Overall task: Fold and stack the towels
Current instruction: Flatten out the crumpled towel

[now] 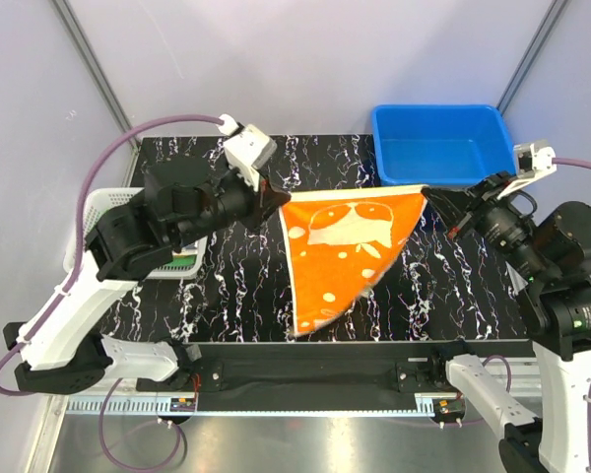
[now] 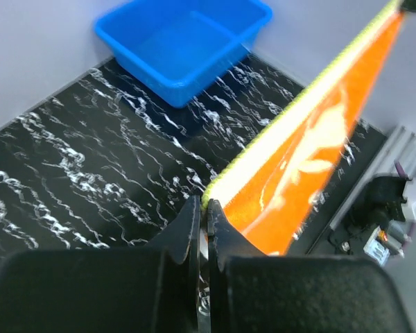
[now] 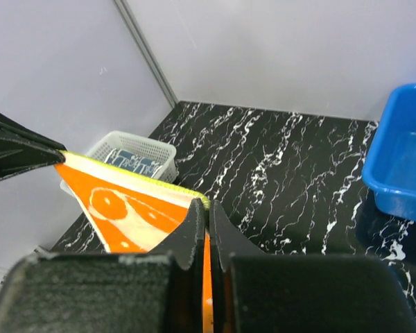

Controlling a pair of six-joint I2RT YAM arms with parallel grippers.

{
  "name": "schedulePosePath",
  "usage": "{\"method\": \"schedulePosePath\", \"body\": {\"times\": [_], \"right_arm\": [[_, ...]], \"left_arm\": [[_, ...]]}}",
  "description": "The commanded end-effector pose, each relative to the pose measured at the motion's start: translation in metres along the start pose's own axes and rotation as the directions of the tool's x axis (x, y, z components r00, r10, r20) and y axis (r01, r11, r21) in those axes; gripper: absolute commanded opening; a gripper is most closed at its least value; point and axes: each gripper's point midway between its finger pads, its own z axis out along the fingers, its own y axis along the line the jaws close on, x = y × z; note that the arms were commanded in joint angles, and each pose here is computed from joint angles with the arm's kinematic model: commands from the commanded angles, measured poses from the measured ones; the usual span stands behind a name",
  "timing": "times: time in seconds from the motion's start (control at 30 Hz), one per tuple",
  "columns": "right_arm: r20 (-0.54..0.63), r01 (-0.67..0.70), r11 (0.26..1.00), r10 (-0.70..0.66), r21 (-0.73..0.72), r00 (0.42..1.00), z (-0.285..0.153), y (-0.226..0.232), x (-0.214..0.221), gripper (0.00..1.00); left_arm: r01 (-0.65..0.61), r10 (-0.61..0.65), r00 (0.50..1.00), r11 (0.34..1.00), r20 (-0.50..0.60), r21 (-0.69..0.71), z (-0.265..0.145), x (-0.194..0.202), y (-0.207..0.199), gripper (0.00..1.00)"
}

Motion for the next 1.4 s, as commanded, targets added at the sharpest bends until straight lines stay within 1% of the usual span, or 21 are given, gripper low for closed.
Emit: {"method": "schedulePosePath", "body": {"times": [0.0,0.17,0.23,0.27,0.33,0.4,0.43,0.47,0.53,0.57,0.63,0.67,0.73,0.77,0.9,1.07,1.1,1.17,1.2,1.3,1.37], "right_arm": [[0.047,0.003,0.998,-0.006,0.062,0.999,0.006,-0.009,-0.020,0.00],[-0.053,0.044,0.987,-0.036,0.156,0.998,0.058,-0.057,0.010,0.00],[-0.071,0.049,0.986,-0.038,0.160,0.997,0.081,-0.072,0.024,0.00],[-0.106,0.042,0.985,-0.025,0.167,0.994,0.098,-0.083,0.037,0.00],[-0.101,0.066,0.989,-0.053,0.131,0.993,0.125,-0.092,0.043,0.00],[-0.166,0.073,0.989,-0.052,0.126,0.985,0.163,-0.115,0.069,0.00],[-0.148,0.085,0.993,-0.073,0.082,0.986,0.180,-0.114,0.066,0.00],[-0.199,0.072,0.995,-0.056,0.073,0.978,0.205,-0.129,0.091,0.00],[-0.185,0.083,0.995,-0.072,0.055,0.980,0.232,-0.141,0.093,0.00],[-0.240,0.064,0.996,-0.047,0.063,0.970,0.251,-0.159,0.121,0.00],[-0.234,0.089,0.996,-0.083,0.013,0.969,0.274,-0.162,0.122,0.00],[-0.267,0.095,0.995,-0.094,-0.008,0.959,0.288,-0.172,0.143,0.00],[-0.256,0.113,0.992,-0.123,-0.054,0.959,0.302,-0.173,0.144,0.00],[-0.280,0.109,0.993,-0.120,-0.055,0.952,0.310,-0.181,0.160,0.00],[-0.300,0.127,0.990,-0.139,-0.060,0.944,0.317,-0.191,0.175,0.00],[-0.342,0.138,0.988,-0.151,-0.064,0.928,0.295,-0.187,0.188,0.00],[-0.384,0.118,0.992,-0.129,-0.051,0.914,0.284,-0.188,0.202,0.00],[-0.397,0.099,0.995,-0.097,-0.016,0.913,0.270,-0.184,0.200,0.00],[-0.445,0.065,0.998,-0.048,0.024,0.894,0.258,-0.188,0.217,0.00],[-0.487,-0.017,0.996,0.060,0.092,0.871,0.229,-0.179,0.229,0.00],[-0.493,-0.076,0.989,0.129,0.127,0.860,0.214,-0.172,0.237,0.00]], "left_arm": [[0.007,0.003,0.998,0.989,0.067,-0.146,-0.018,-0.029,0.026,0.00],[-0.055,0.054,0.998,0.954,-0.012,-0.295,0.009,-0.016,0.061,0.00],[-0.033,0.023,0.999,0.950,-0.036,-0.311,0.029,-0.005,0.086,0.00],[-0.014,-0.005,0.999,0.936,-0.053,-0.352,0.039,0.004,0.111,0.00],[0.013,-0.036,0.997,0.944,-0.063,-0.329,0.058,0.013,0.128,0.00],[0.036,-0.063,0.995,0.942,-0.071,-0.332,0.084,0.025,0.163,0.00],[0.043,-0.061,0.997,0.946,-0.047,-0.320,0.095,0.022,0.174,0.00],[0.050,-0.082,0.993,0.940,-0.082,-0.336,0.114,0.040,0.199,0.00],[0.062,-0.088,0.993,0.955,-0.080,-0.289,0.140,0.048,0.216,0.00],[0.078,-0.116,0.987,0.950,-0.109,-0.303,0.158,0.064,0.240,0.00],[0.103,-0.142,0.982,0.954,-0.121,-0.280,0.177,0.075,0.257,0.00],[0.126,-0.170,0.977,0.945,-0.125,-0.303,0.190,0.083,0.279,0.00],[0.140,-0.182,0.974,0.951,-0.135,-0.277,0.202,0.090,0.289,0.00],[0.140,-0.188,0.970,0.949,-0.152,-0.282,0.210,0.101,0.300,0.00],[0.105,-0.159,0.973,0.950,-0.166,-0.295,0.221,0.115,0.313,0.00],[0.108,-0.165,0.968,0.953,-0.187,-0.282,0.211,0.136,0.302,0.00],[0.115,-0.168,0.969,0.956,-0.183,-0.270,0.208,0.137,0.297,0.00],[0.136,-0.186,0.965,0.958,-0.184,-0.253,0.197,0.144,0.284,0.00],[0.141,-0.189,0.964,0.959,-0.187,-0.244,0.193,0.147,0.279,0.00],[0.188,-0.232,0.953,0.957,-0.193,-0.223,0.175,0.155,0.252,0.00],[0.204,-0.258,0.935,0.952,-0.241,-0.230,0.166,0.181,0.241,0.00]]}}
